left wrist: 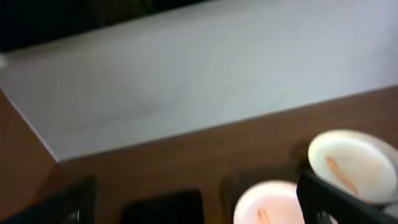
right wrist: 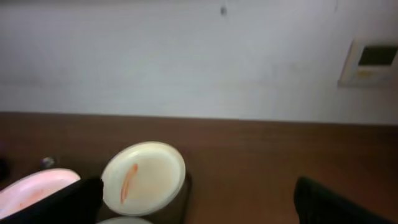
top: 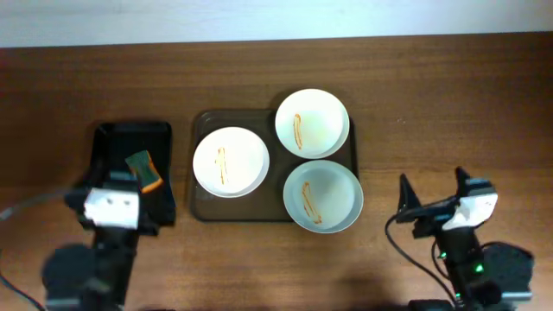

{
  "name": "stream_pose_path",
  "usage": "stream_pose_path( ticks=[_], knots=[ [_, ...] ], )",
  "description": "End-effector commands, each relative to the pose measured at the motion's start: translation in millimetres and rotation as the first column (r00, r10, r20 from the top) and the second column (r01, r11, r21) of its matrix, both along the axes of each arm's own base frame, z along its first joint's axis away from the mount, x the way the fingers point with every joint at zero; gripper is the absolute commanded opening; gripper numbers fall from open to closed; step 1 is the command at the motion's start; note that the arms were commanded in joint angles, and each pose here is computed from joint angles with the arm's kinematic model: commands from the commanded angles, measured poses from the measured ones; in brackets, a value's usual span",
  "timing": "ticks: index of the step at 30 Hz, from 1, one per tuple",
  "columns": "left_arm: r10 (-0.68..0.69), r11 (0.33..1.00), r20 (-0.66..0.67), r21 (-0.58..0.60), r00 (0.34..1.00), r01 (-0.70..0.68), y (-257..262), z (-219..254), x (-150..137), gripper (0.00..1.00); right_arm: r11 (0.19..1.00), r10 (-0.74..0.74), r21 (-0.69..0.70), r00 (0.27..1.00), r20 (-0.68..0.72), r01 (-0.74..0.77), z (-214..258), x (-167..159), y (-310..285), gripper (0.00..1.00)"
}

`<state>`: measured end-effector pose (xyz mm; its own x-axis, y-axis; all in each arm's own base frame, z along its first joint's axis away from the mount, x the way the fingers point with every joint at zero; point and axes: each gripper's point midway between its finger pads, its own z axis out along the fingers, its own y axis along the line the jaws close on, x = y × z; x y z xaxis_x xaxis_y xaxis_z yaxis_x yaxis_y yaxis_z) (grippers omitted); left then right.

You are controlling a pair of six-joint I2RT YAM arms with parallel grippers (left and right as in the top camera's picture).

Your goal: Clean dirty plates on tray and stack at the side

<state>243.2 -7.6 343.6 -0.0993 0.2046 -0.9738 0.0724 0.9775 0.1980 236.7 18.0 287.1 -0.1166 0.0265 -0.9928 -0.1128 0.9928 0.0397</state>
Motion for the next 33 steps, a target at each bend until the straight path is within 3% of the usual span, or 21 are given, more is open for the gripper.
stream_pose_path(
  ticks=[1, 4, 7, 8, 11, 13, 15, 17, 18, 20, 23, 25, 27, 28, 29, 33],
  knots=[
    [-0.03, 0.999, -0.206, -0.027, 0.978, 0.025, -4, 11, 26, 0.99, 1.0, 0.014, 0.01, 0.991, -0.137, -0.013, 26, 14, 2, 0.99],
    [-0.14, 0.989, -0.45, -0.098, 0.882, 0.107, -22, 1, 54, 0.99, 1.0, 0.017, 0.021, 0.915, -0.403, -0.009, 23, 37, 2, 0.98],
    [-0.245, 0.968, -0.731, -0.222, 0.637, 0.118, -39, -33, 79, 0.99, 0.999, 0.045, 0.045, 0.797, -0.603, -0.022, 16, 63, 5, 0.98],
    [-0.253, 0.966, -0.814, -0.245, 0.523, 0.086, -40, -56, 90, 0.99, 0.993, 0.104, 0.106, 0.754, -0.648, -0.047, 2, 80, 15, 0.98],
    [-0.268, 0.962, -0.868, -0.268, 0.417, 0.059, -41, -101, 118, 0.99, 0.92, 0.386, 0.328, 0.654, -0.651, -0.215, -19, 103, 63, 0.99],
    [-0.277, 0.959, -0.868, -0.276, 0.411, 0.061, -42, -120, 140, 0.99, 0.893, 0.443, 0.399, 0.574, -0.689, -0.209, -51, 126, 102, 0.86],
    [-0.172, 0.982, -0.854, -0.188, 0.491, 0.016, -21, -118, 162, 1.0, 0.896, 0.435, 0.41, 0.527, -0.73, -0.171, -85, 144, 151, 0.79],
    [0.061, 0.975, -0.826, -0.07, 0.56, -0.21, 36, -101, 178, 1.0, 0.917, 0.394, 0.369, 0.481, -0.783, -0.15, -140, 152, 220, 0.72],
    [0.076, 0.971, -0.823, -0.068, 0.562, -0.23, 44, -99, 178, 1.0, 0.927, 0.37, 0.349, 0.47, -0.801, -0.135, -159, 152, 238, 0.71],
    [0.094, 0.963, -0.826, -0.067, 0.556, -0.263, 58, -101, 177, 1.0, 0.934, 0.354, 0.332, 0.446, -0.822, -0.13, -197, 150, 277, 0.65],
    [0.116, 0.951, -0.824, -0.068, 0.554, -0.301, 75, -101, 175, 1.0, 0.989, 0.151, 0.134, 0.521, -0.84, -0.069, -240, 156, 278, 0.61],
    [0.118, 0.95, -0.824, -0.068, 0.554, -0.304, 77, -101, 176, 1.0, 0.989, 0.145, 0.128, 0.538, -0.83, -0.068, -248, 163, 281, 0.59],
    [0.115, 0.95, -0.835, -0.066, 0.539, -0.305, 77, -108, 177, 1.0, 0.989, 0.144, 0.115, 0.536, -0.832, -0.087, -262, 166, 283, 0.45],
    [0.112, 0.95, -0.847, -0.062, 0.519, -0.307, 77, -116, 178, 0.98, 0.99, 0.141, 0.11, 0.533, -0.834, -0.09, -268, 167, 283, 0.3],
    [0.109, 0.943, -0.866, -0.066, 0.489, -0.327, 78, -127, 178, 0.96, 0.991, 0.135, 0.102, 0.53, -0.837, -0.091, -277, 168, 283, 0.22],
    [0.106, 0.917, -0.914, -0.063, 0.392, -0.394, 89, -162, 178, 0.93, 0.992, 0.126, 0.093, 0.517, -0.847, -0.089, -289, 167, 282, 0.06]
  ],
)
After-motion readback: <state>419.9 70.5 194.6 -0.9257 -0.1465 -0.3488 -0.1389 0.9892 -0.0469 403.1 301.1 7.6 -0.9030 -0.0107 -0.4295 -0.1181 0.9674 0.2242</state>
